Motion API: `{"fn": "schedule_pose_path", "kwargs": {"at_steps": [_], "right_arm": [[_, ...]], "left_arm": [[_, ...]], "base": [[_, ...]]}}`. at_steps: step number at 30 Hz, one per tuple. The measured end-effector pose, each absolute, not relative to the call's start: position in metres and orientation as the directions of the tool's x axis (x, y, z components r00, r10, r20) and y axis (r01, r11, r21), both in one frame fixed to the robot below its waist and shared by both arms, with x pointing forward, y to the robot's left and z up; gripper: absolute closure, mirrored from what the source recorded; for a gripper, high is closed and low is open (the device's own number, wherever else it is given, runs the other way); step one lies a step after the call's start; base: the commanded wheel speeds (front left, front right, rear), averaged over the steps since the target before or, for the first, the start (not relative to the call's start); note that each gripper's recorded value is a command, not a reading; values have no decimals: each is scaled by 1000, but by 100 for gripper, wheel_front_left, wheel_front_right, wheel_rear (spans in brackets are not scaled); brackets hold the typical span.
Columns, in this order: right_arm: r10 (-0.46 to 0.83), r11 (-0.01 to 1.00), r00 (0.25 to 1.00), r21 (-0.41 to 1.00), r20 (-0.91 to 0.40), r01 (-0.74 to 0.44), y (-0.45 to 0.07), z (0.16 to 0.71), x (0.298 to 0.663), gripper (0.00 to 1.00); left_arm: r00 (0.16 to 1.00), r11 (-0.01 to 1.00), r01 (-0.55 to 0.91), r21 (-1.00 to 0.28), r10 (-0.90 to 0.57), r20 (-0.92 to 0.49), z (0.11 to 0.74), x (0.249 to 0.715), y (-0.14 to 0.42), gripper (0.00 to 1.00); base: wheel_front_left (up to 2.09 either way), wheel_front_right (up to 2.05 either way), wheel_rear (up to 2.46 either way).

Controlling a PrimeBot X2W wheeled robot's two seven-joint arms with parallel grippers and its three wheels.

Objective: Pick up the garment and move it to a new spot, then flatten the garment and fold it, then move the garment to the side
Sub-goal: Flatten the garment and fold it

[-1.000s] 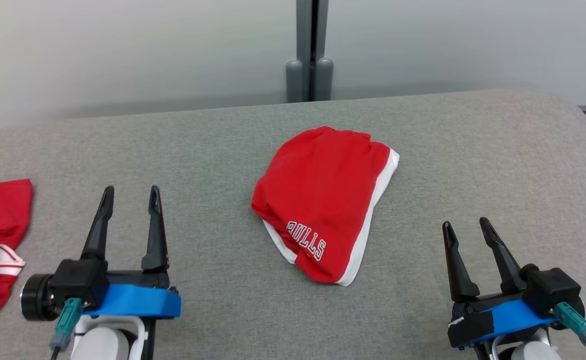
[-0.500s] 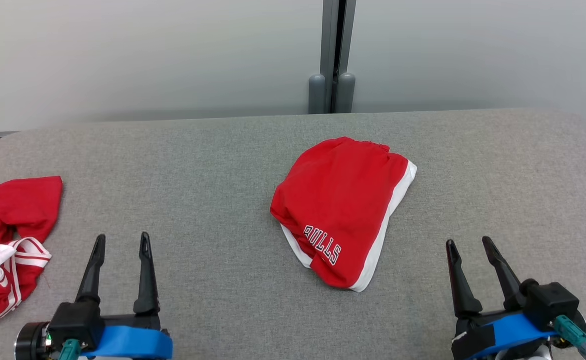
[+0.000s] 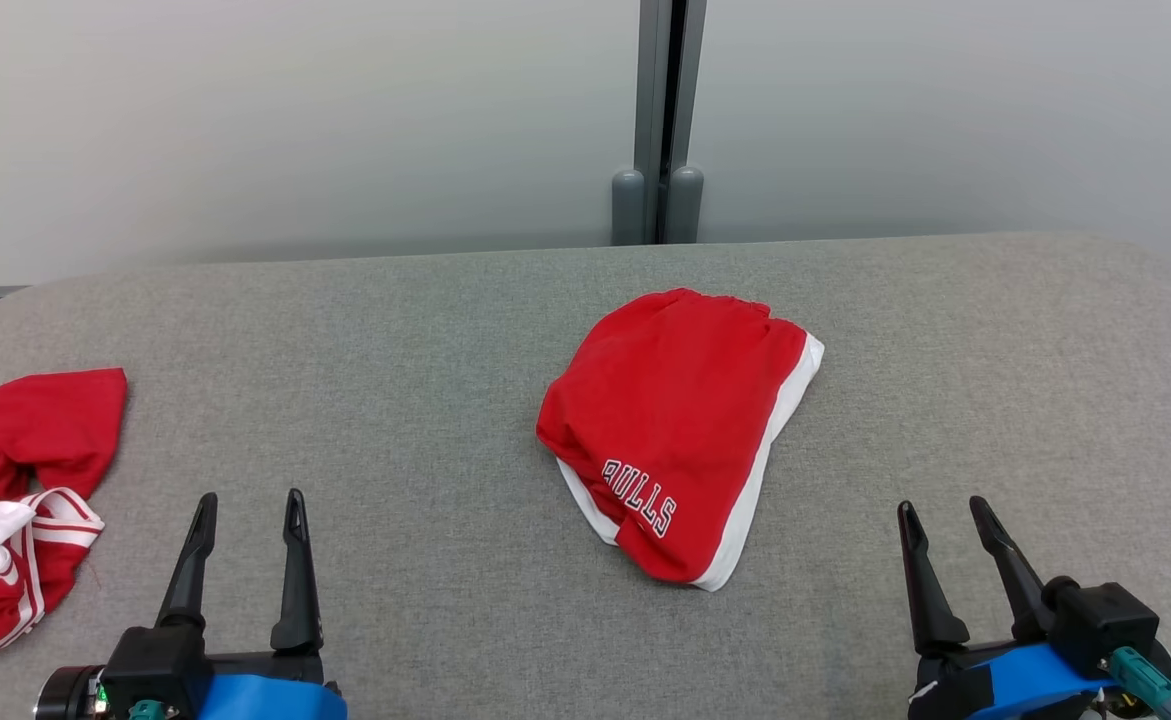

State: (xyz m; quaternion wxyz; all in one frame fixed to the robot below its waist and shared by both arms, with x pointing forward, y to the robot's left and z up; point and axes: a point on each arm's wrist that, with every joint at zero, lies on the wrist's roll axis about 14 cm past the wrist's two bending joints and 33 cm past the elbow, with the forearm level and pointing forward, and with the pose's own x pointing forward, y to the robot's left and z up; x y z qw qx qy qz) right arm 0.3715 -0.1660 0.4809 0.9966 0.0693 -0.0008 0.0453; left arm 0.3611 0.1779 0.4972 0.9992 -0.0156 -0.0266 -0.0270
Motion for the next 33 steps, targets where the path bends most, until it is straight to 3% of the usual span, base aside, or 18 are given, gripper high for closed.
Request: {"fn": "schedule_pose_path", "kwargs": {"at_steps": [33], "right_arm": [[84, 987, 996, 140, -17, -81, -168, 473, 367, 0]], "left_arm": [[998, 999, 53, -7, -53, 37, 492, 360, 180, 0]], "base": [[0, 0, 0]]}}
